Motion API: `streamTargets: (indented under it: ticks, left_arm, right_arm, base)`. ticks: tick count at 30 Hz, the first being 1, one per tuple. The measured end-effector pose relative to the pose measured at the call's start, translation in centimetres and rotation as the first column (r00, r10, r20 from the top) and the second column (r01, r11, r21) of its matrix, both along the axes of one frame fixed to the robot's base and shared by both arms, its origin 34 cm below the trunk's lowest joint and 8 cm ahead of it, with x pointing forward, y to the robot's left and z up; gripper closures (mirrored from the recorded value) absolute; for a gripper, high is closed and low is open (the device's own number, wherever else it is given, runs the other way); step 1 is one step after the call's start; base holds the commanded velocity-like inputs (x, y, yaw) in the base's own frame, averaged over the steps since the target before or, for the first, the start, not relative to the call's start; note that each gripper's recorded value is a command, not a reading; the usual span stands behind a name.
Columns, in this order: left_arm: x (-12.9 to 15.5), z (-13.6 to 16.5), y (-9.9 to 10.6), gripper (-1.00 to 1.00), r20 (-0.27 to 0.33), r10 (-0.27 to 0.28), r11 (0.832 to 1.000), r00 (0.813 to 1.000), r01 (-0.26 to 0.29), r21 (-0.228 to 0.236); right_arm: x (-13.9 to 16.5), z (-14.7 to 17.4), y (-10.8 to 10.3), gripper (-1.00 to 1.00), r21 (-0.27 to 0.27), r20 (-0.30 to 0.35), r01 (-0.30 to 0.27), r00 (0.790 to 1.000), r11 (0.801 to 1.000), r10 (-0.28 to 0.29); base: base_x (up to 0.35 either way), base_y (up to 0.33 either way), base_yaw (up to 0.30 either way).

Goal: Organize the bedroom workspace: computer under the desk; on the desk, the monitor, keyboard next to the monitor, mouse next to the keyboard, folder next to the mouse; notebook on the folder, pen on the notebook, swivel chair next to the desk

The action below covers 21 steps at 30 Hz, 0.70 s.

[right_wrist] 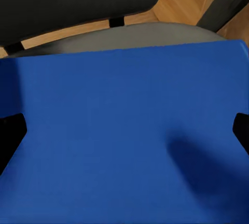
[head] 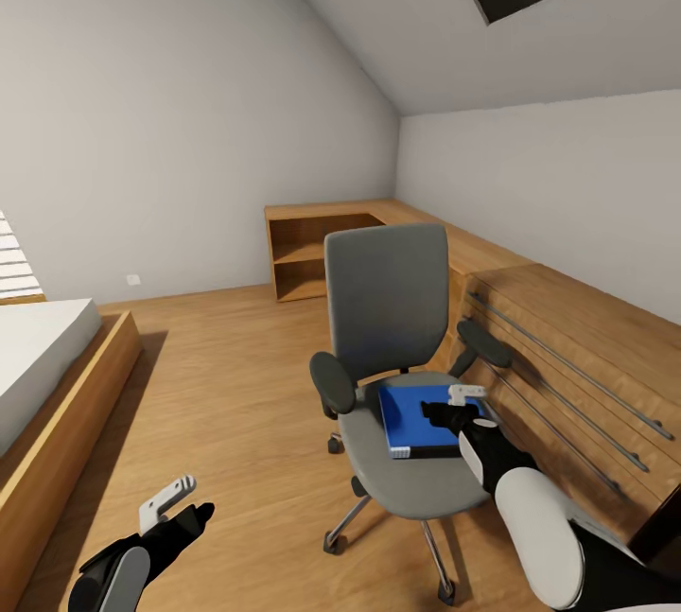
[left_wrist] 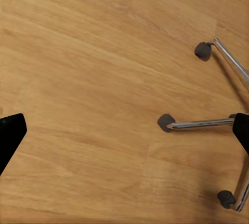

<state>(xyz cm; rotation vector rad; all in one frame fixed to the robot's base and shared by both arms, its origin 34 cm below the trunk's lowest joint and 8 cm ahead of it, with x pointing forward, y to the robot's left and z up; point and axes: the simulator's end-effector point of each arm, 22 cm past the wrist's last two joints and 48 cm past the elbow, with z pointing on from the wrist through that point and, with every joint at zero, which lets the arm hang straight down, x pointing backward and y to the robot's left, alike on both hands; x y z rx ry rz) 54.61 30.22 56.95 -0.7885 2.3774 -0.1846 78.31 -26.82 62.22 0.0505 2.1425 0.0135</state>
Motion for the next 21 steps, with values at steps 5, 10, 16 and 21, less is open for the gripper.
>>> streamTargets:
  ticks: [5, 10, 16, 21]
  left_arm:
    - [0.00, 0.00, 0.06, -1.00, 0.000, 0.001, 1.000, 1.000, -0.001, 0.001]
    - [0.00, 0.03, -0.05, -1.00, 0.001, -0.001, 1.000, 1.000, 0.001, 0.001]
    - [0.00, -0.02, -0.07, -1.00, 0.001, -0.001, 1.000, 1.000, 0.001, 0.000]
    - [0.01, 0.01, -0.08, -1.00, 0.001, -0.001, 1.000, 1.000, 0.001, 0.000]
  right_arm:
    - [0.02, 0.01, 0.68, -1.00, 0.006, 0.001, -0.006, 1.000, 1.000, 0.006]
    - [0.02, 0.07, 0.98, -1.00, 0.006, 0.003, -0.006, 1.000, 1.000, 0.006]
    - [0.03, 0.05, 0.89, -1.00, 0.004, 0.003, -0.005, 1.000, 1.000, 0.005]
    - [0.04, 0.09, 0.81, -1.00, 0.003, 0.004, -0.005, 1.000, 1.000, 0.005]
  base:
    - [0.054, 0.019, 0.000]
    - [0.241, 0.037, 0.000]
    - [0.145, 0.004, 0.000]
    - [0.186, 0.000, 0.000]
